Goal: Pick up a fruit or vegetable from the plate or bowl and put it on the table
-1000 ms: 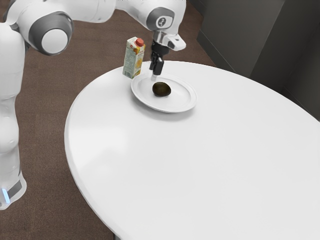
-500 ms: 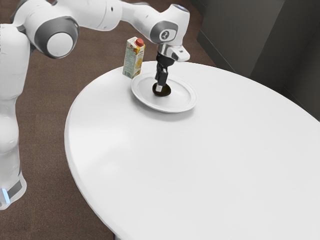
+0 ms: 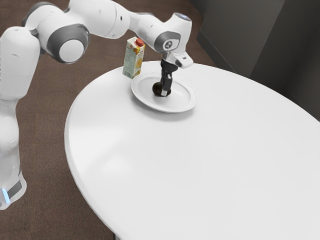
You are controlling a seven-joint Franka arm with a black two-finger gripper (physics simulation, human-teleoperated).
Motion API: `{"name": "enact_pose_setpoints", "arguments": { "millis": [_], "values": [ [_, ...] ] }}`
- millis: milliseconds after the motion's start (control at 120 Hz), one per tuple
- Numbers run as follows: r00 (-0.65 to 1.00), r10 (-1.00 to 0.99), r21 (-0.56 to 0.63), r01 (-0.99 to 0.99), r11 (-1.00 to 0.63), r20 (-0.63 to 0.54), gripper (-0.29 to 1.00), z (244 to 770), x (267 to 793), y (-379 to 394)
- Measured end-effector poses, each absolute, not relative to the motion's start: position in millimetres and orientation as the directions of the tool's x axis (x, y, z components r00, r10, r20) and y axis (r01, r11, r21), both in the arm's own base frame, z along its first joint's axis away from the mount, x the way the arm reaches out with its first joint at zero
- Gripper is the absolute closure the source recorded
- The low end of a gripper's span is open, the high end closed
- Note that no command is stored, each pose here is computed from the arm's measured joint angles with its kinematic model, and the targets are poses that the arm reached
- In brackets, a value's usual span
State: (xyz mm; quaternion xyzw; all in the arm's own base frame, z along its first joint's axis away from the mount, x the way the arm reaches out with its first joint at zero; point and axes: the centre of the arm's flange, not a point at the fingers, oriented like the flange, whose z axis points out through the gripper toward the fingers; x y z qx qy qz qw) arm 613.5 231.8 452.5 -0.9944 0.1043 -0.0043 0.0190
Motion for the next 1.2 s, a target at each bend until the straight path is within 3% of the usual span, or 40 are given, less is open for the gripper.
{"name": "enact_pose_setpoints", "arguments": {
  "millis": [383,508,717,917,1200],
  "values": [
    [0.982,-0.188,-0.041,-0.189,-0.981,-0.008,0.15,431.6,618.9,248.0],
    [0.981,-0.192,-0.05,-0.192,-0.98,0.0,0.27,439.1,621.9,247.3],
    [0.979,-0.202,-0.061,-0.201,-0.978,0.013,0.35,467.7,623.2,238.5],
    [0.948,-0.313,-0.069,-0.309,-0.949,0.058,0.31,525.6,629.9,153.3],
    [0.862,-0.501,-0.061,-0.498,-0.865,0.075,0.29,544.0,644.9,8.5]
  ]
}}
